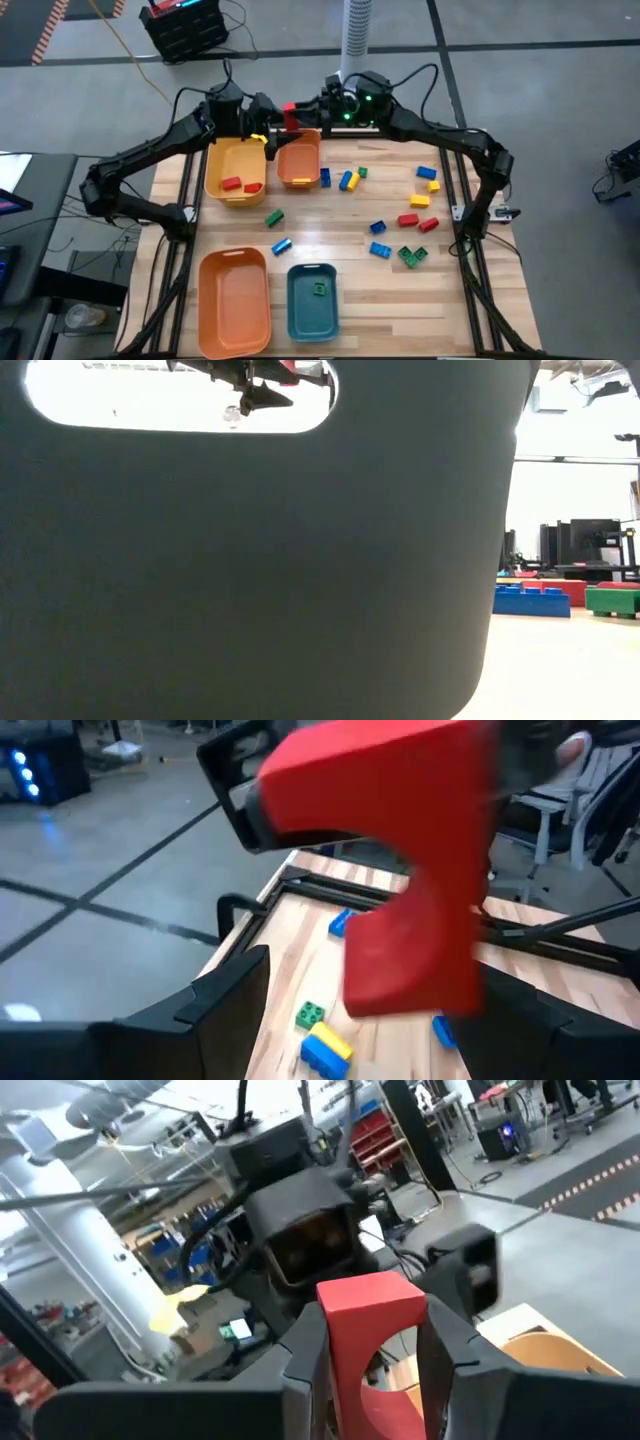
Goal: Sort blocks
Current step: Put the red wooden block into the yellow bin
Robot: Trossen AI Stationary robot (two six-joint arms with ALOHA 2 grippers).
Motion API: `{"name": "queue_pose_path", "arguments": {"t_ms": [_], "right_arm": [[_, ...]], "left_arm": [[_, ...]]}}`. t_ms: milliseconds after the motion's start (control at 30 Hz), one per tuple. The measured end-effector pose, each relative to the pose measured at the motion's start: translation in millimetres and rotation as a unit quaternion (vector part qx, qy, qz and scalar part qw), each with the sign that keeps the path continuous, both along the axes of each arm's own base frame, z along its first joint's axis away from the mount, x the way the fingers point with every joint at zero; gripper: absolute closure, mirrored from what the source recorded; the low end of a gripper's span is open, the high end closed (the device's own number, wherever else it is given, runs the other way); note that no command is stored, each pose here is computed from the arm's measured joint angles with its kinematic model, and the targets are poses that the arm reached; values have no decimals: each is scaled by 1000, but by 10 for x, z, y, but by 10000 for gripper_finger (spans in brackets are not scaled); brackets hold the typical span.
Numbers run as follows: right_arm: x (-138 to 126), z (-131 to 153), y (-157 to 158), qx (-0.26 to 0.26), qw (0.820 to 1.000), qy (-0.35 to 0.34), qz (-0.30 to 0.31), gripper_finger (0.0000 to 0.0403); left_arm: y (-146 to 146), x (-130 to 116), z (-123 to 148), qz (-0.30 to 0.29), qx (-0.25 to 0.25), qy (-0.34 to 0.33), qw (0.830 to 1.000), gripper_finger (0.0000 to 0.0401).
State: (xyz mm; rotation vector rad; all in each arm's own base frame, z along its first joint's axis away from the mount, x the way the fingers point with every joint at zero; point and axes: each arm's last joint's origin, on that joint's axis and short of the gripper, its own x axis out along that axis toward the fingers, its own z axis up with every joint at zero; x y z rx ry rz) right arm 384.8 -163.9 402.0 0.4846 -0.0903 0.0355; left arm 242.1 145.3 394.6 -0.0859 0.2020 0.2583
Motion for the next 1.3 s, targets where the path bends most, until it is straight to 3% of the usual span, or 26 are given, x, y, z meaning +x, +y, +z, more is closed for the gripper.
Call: {"name": "queue_pose_path", "arguments": {"t_ms": [367,633,1000,1300], "right_arm": [[-63,-3,-60,-50,998,42,16,305],[-119,-3,-149,-65,995,37,58,305],[-144,-41,-182,-59,994,54,72,302],[-181,-80,-234,-54,993,75,68,253]], "left_arm": [[18,13,96,32,-18,-55,998,131],[49,206,-34,31,-72,-58,995,187],[65,268,-95,51,-51,-42,996,277],[64,247,-124,55,-54,-23,997,277]]}}
